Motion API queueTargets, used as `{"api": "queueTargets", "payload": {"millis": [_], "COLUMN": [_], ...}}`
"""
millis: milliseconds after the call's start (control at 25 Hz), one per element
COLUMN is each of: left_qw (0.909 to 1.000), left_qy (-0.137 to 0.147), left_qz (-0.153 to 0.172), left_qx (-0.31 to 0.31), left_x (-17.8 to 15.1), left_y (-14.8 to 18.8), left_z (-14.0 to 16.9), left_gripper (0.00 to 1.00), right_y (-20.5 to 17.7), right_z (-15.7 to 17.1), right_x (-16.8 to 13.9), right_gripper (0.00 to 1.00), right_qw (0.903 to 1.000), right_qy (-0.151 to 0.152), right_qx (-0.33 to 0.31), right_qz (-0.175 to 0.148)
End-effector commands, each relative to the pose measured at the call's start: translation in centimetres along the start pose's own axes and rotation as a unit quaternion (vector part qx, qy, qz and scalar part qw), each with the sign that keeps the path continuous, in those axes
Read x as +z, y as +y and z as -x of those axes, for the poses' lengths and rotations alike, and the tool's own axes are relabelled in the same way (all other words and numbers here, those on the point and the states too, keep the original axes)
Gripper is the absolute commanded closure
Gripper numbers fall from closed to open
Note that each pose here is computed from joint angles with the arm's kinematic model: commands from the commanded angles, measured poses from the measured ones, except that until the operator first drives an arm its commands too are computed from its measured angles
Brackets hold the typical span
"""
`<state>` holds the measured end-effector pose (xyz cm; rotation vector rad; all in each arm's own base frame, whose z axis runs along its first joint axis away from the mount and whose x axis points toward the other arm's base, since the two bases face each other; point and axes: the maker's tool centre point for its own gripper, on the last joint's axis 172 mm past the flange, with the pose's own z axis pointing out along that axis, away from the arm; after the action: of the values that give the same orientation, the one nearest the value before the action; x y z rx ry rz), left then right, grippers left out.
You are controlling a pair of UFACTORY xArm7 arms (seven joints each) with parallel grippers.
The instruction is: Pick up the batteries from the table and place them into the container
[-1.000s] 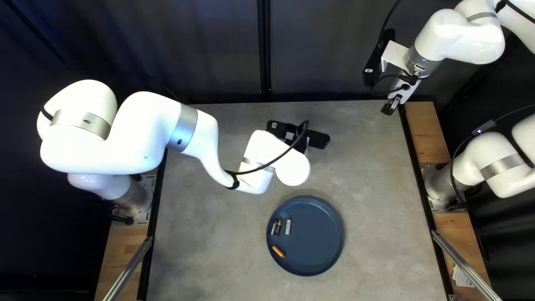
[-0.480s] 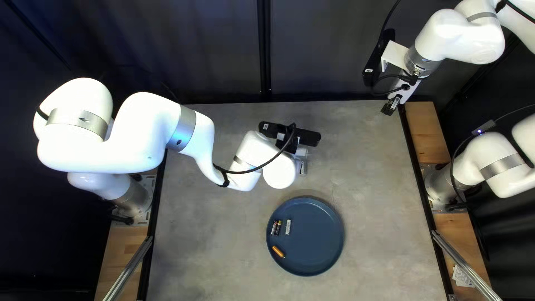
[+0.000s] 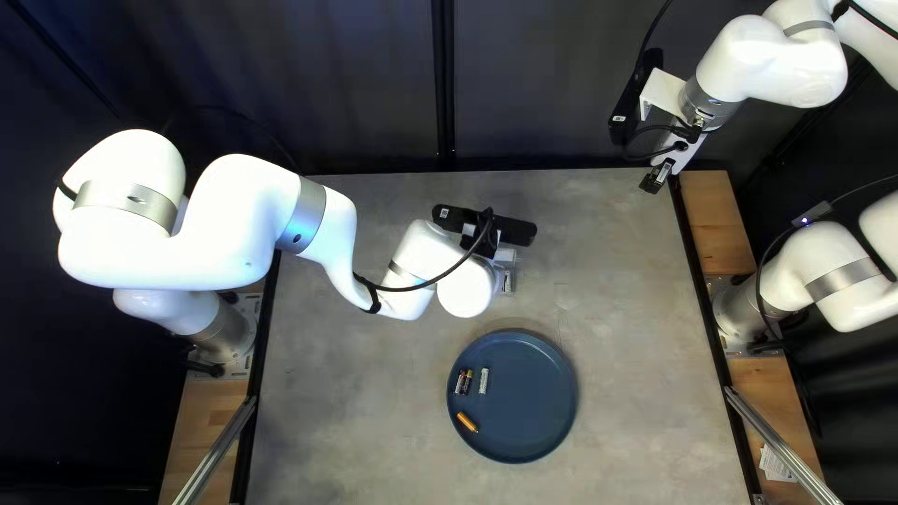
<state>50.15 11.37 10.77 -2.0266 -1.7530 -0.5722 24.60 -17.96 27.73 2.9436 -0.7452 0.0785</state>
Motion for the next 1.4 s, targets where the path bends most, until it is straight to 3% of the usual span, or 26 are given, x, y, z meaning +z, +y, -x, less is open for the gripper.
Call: {"api": "queueTargets", "payload": {"millis": [40, 360, 1400], "left_qw": [0.9984, 0.9961, 0.9937], "left_qy": [0.017, 0.031, 0.05], "left_qz": [-0.025, -0.027, -0.006], "left_qx": [-0.048, -0.079, -0.1], "left_x": [-0.1, 0.1, 3.1], "left_y": [-0.8, 0.2, 0.8], "left_z": [-0.4, 1.1, 1.4], "left_gripper": [1.0, 1.0, 1.0], "right_y": [0.0, 0.0, 0.0], "right_z": [0.0, 0.0, 0.0], "right_x": [0.0, 0.0, 0.0], "right_gripper": [0.0, 0.0, 0.0], "right_qw": [1.0, 1.0, 1.0], "right_qy": [0.0, 0.0, 0.0], "right_qx": [0.0, 0.0, 0.0], "right_qz": [0.0, 0.0, 0.0]}}
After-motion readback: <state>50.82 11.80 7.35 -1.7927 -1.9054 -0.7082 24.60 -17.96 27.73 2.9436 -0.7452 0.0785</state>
